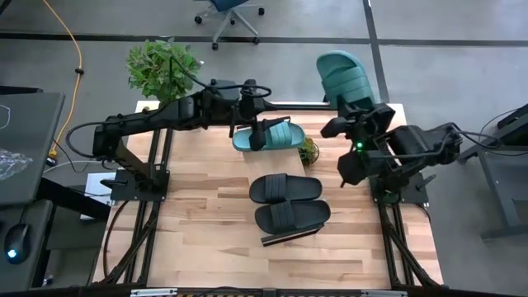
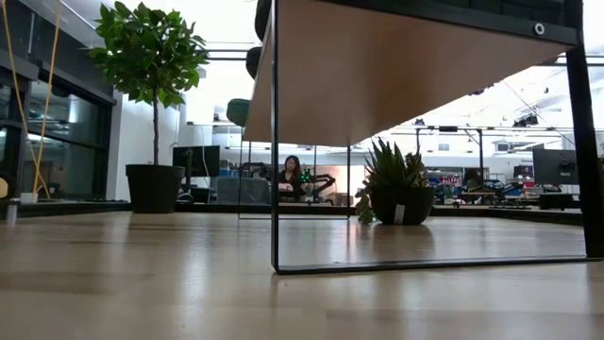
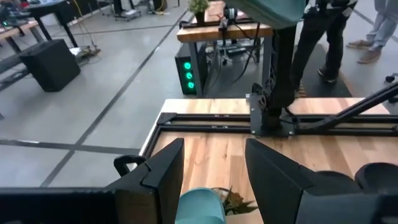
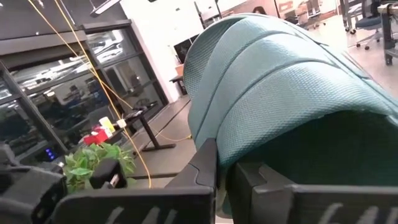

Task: Pick and place slides into the shelf
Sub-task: Put the green slipper on the shelf

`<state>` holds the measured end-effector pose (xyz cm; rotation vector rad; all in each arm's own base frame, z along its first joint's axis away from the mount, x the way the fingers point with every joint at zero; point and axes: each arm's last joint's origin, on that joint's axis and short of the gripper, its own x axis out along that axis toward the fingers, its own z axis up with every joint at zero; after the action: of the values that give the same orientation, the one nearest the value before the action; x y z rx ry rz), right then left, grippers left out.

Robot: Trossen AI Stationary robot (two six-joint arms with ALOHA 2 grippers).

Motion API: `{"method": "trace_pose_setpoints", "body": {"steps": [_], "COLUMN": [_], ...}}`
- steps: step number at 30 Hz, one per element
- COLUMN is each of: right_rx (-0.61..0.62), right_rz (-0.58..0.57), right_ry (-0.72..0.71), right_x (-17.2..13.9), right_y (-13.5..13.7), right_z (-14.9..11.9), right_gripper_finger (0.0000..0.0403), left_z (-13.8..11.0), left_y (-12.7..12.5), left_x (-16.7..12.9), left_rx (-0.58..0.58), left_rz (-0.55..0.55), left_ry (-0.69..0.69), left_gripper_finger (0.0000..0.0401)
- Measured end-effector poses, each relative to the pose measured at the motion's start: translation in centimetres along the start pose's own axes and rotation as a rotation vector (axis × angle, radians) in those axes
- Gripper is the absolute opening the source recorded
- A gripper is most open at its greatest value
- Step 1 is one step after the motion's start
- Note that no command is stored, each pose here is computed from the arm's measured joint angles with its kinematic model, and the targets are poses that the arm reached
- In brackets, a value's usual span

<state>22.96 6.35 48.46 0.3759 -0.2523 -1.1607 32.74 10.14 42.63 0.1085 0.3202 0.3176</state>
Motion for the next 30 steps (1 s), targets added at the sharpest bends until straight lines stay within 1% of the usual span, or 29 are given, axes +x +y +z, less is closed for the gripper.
{"method": "trace_pose_setpoints", "body": {"steps": [7, 11, 14, 16, 18, 20, 22, 25, 27, 30], "right_rx": [-0.055, -0.064, -0.112, -0.159, -0.192, -0.208, -0.223, -0.203, -0.183, -0.171], "right_rz": [-0.016, 0.002, 0.05, 0.125, 0.207, 0.258, 0.283, 0.339, 0.388, 0.455], "right_ry": [0.001, 0.052, 0.098, 0.14, 0.147, 0.11, 0.059, -0.004, -0.041, -0.108], "right_x": [0.6, 1.2, 1.8, 2.4, 3.4, 4.3, 5.1, 6.2, 6.9, 7.9], "right_y": [1.7, 2.6, 3.7, 4.5, 5.2, 5.8, 5.9, 5.6, 5.4, 5.3], "right_z": [-0.5, -0.1, 0.1, 0.4, 1.1, 2.1, 3.2, 5.0, 5.8, 6.7], "right_gripper_finger": [0.0, 0.0, 0.0, 0.0, 0.0, 0.0, 0.0, 0.0, 0.0, 0.0], "left_z": [0.0, 0.0, -0.1, -0.1, -0.1, -0.1, -0.1, 0.1, 0.5, 1.6], "left_y": [0.2, 0.2, 0.2, 0.1, 0.1, 0.1, 0.1, 0.2, 0.2, 0.4], "left_x": [-0.1, -0.2, -0.2, -0.2, -0.2, -0.2, -0.2, -0.2, -0.2, -0.4], "left_rx": [0.011, 0.012, 0.012, 0.012, 0.013, 0.013, 0.013, 0.004, 0.001, -0.002], "left_rz": [0.005, 0.003, -0.015, -0.028, -0.031, -0.031, -0.031, -0.027, -0.021, -0.006], "left_ry": [0.003, 0.007, 0.012, 0.01, 0.01, 0.01, 0.01, -0.011, -0.053, -0.168], "left_gripper_finger": [0.0159, 0.0159, 0.0159, 0.0159, 0.0159, 0.0159, 0.0159, 0.0159, 0.0159, 0.0159]}}
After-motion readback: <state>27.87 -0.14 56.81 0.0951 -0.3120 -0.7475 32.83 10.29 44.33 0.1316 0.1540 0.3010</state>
